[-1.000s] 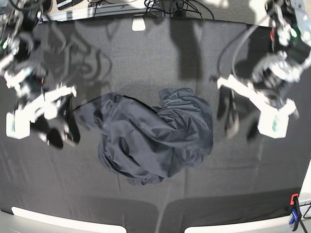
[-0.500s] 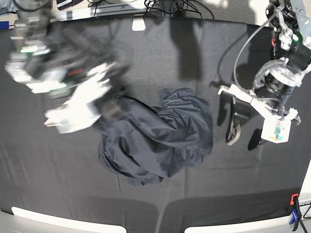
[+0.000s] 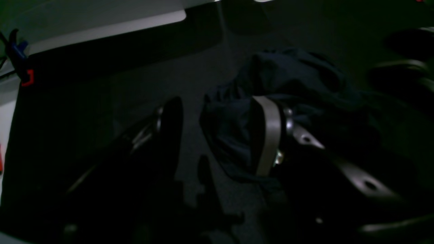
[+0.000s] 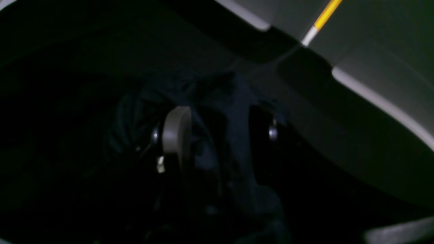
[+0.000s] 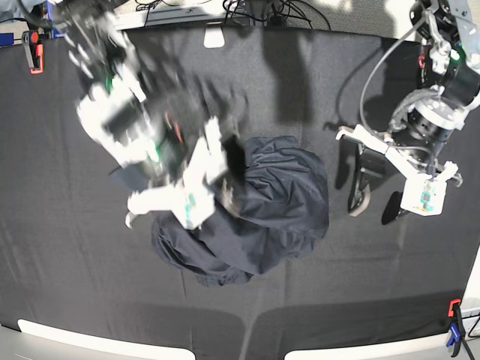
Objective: Layout the t-shirt on the table in an organized manner, then fold the t-shirt properly
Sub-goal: 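Move both grippers down toward the crumpled navy t-shirt, right gripper reaching its edge, then grasp the navy t-shirt edge with the right gripper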
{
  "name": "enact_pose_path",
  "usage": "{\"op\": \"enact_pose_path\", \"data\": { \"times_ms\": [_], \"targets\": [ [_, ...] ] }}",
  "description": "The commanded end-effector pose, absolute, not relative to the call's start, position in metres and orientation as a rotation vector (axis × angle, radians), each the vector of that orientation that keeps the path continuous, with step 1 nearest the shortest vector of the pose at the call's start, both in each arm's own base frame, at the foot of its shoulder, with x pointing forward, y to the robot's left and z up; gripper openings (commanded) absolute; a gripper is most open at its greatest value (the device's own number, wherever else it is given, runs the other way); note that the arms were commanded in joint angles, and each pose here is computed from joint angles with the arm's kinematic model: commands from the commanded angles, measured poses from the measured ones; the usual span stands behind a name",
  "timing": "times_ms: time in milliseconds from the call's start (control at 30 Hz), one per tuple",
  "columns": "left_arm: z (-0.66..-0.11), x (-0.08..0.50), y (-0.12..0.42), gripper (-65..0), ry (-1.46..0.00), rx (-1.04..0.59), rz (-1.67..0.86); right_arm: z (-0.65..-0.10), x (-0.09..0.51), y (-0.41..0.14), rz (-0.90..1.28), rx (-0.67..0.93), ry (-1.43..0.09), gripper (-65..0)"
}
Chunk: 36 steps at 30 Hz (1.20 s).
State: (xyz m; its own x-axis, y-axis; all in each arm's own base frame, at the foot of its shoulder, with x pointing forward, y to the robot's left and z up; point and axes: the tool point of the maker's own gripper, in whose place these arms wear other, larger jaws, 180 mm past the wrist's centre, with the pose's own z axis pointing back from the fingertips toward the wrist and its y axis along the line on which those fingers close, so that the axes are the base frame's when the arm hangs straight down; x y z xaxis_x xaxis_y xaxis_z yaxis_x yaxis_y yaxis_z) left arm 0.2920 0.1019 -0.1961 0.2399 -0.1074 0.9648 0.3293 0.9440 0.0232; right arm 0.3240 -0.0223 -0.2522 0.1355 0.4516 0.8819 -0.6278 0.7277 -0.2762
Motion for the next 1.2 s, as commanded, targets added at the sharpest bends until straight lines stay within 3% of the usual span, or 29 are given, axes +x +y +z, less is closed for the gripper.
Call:
{"op": "enact_pose_path", "data": {
  "times_ms": [0,233,700,900,1167],
  "targets": [
    [-0.183,0.293,0.1,-35.8,-1.348,-0.206,-0.306,-0.249,0.332,-0.022,0.769,0.171,-1.217,-37.9],
    [-0.188,0.29,0.1,-35.8,-1.331,-0.208,-0.304,-0.327,0.327,-0.045,0.736,0.061,-0.911,-37.9],
    [-0.197,0.283,0.1,-35.8,-1.296,-0.212,-0.3,-0.347,0.316,-0.129,0.557,-0.083,-0.845,-37.9],
    [-0.197,0.283,0.1,-35.8,-1.297,-0.212,-0.3,-0.348,0.304,-0.11,0.617,0.095,-0.83,-37.9],
    [-0.197,0.283,0.1,-35.8,-1.297,-0.211,-0.3,-0.351,0.301,-0.11,0.618,0.097,-0.808,-37.9]
  ]
}}
